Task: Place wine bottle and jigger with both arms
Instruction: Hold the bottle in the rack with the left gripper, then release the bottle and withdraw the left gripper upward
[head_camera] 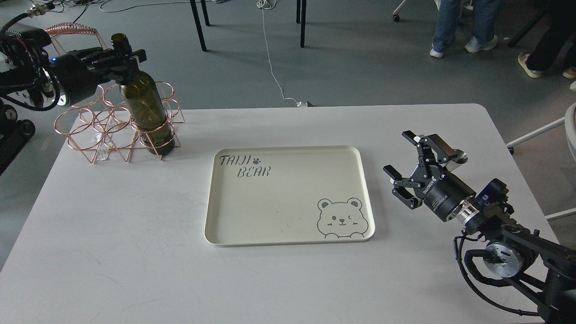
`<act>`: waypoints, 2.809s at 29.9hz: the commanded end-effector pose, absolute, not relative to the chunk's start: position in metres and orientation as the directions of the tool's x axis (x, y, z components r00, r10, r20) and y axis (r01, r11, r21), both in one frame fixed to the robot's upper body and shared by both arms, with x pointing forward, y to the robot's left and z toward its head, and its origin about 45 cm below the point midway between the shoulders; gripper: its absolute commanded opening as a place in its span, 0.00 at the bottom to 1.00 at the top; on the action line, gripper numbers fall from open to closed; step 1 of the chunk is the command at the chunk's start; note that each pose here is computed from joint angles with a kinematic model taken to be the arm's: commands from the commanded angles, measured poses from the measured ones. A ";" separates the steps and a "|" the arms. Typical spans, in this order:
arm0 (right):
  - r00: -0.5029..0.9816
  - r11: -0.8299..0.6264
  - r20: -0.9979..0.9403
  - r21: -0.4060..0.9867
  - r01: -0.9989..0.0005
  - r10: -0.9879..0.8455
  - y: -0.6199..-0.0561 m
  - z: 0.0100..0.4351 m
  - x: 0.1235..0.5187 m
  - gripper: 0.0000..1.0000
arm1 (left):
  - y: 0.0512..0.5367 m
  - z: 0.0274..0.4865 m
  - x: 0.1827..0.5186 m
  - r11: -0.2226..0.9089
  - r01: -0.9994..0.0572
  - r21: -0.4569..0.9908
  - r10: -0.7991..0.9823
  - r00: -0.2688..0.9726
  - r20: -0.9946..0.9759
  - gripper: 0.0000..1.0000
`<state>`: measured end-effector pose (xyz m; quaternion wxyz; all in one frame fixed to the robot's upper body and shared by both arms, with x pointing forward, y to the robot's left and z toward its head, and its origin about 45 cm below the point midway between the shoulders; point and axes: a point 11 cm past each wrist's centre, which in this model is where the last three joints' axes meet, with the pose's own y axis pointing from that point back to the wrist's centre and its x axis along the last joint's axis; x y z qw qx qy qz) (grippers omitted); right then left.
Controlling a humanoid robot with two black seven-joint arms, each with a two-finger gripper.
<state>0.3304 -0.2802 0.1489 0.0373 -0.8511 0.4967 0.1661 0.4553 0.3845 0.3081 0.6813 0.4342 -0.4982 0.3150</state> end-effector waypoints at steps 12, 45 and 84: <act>0.454 -0.506 -0.318 0.100 -0.857 -0.832 -0.280 0.149 0.330 0.99 | 0.390 0.309 0.456 0.407 -0.875 0.264 -0.048 0.268 0.962 0.00; 0.454 -0.506 -0.319 0.100 -0.857 -0.832 -0.279 0.149 0.330 0.99 | 0.392 0.325 0.461 0.403 -0.889 0.218 -0.019 0.230 0.973 1.00; 0.377 -0.426 -0.417 0.027 -0.904 -0.827 -0.264 0.151 0.339 0.99 | 0.261 0.206 0.336 0.444 -0.879 -0.176 0.814 0.477 -0.330 1.00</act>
